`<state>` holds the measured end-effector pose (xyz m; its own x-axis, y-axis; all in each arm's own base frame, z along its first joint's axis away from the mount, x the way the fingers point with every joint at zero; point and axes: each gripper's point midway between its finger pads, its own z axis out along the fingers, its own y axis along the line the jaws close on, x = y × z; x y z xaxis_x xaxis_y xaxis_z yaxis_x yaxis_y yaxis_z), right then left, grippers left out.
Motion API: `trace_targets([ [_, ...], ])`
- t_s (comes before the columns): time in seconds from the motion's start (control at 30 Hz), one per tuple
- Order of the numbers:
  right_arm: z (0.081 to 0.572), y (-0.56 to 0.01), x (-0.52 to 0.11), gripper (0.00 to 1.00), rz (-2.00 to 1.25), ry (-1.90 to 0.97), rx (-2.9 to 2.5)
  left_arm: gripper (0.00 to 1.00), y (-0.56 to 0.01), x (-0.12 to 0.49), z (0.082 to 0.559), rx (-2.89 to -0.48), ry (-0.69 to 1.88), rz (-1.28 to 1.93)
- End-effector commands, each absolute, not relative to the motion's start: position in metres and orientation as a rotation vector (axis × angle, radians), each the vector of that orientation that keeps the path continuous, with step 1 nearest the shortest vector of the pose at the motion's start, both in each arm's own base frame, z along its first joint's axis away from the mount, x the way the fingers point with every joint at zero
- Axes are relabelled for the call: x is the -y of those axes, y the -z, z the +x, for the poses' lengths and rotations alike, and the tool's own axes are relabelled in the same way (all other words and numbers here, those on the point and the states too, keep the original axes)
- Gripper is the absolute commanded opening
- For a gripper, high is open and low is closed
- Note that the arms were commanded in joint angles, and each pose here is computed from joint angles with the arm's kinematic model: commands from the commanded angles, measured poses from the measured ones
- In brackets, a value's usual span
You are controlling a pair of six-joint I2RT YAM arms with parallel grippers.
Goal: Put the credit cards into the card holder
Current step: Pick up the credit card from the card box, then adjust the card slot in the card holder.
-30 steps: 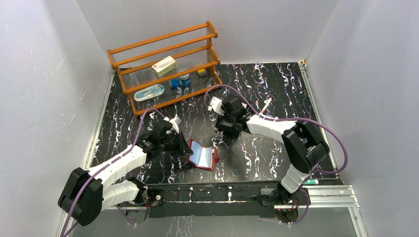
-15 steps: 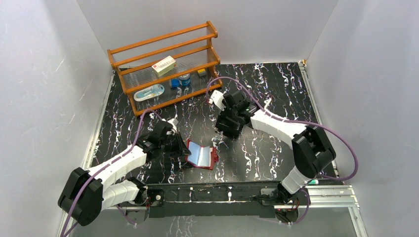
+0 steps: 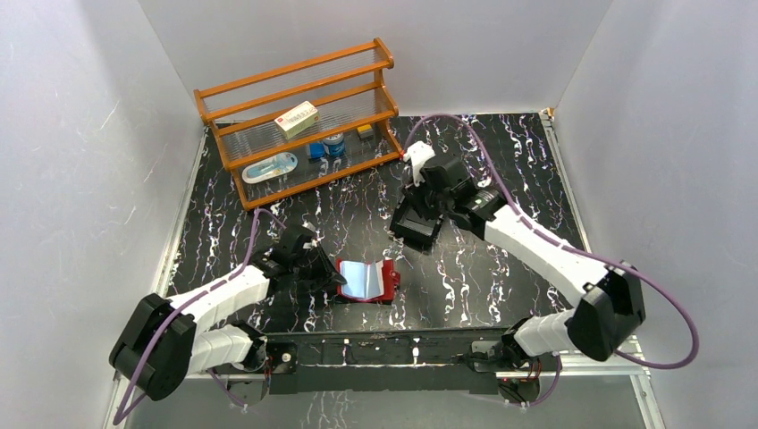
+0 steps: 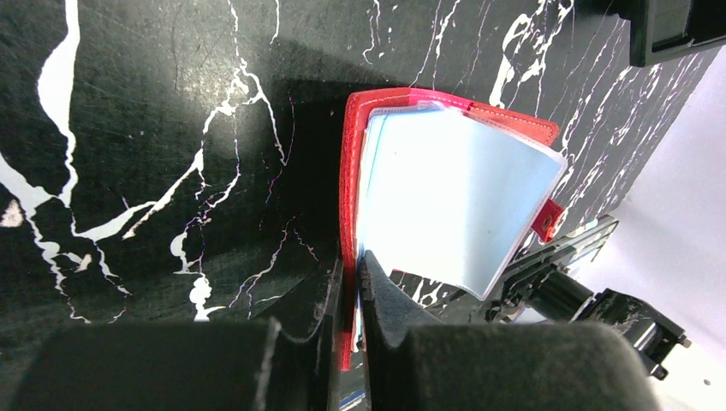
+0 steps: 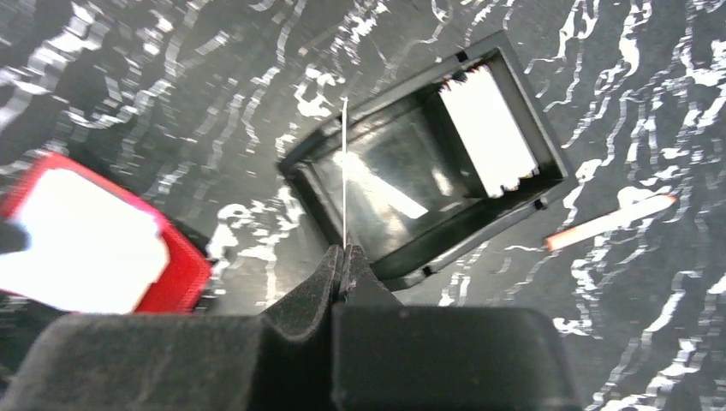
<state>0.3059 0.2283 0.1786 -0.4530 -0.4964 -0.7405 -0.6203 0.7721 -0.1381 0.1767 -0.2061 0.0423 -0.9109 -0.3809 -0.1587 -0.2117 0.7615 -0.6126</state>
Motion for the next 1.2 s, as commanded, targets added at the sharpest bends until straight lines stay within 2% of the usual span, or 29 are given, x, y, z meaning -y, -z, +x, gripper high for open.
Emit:
trace_targets([
  [0.0,0.287,-0.232,-0.255,0.00,-0.501,-0.519,-2.132,0.00,-0.040,0.210,0.172,-2.694,0.938,-0.534],
  [0.2,0.254,-0.246,-0.283,0.00,-0.173,-0.933,-2.192,0.00,-0.040,0.207,0.170,-2.700,0.916,-0.532],
  [0.4,0.230,-0.215,-0.300,0.00,0.050,-1.143,-2.246,0.09,-0.037,0.204,0.163,-2.711,0.922,-0.500],
  [0.63,0.199,-0.181,-0.336,0.00,0.040,-1.151,-2.316,0.14,-0.034,0.199,0.158,-2.715,0.900,-0.481],
  [0.8,0.189,-0.151,-0.358,0.00,0.026,-1.086,-2.379,0.04,-0.029,0.198,0.156,-2.723,0.895,-0.472],
  [0.9,0.186,-0.134,-0.365,0.00,0.017,-1.058,-2.423,0.03,-0.028,0.198,0.154,-2.728,0.899,-0.470],
  [1.17,0.181,-0.094,-0.344,0.00,0.001,-0.882,-2.509,0.07,-0.028,0.196,0.154,-2.734,0.881,-0.455],
])
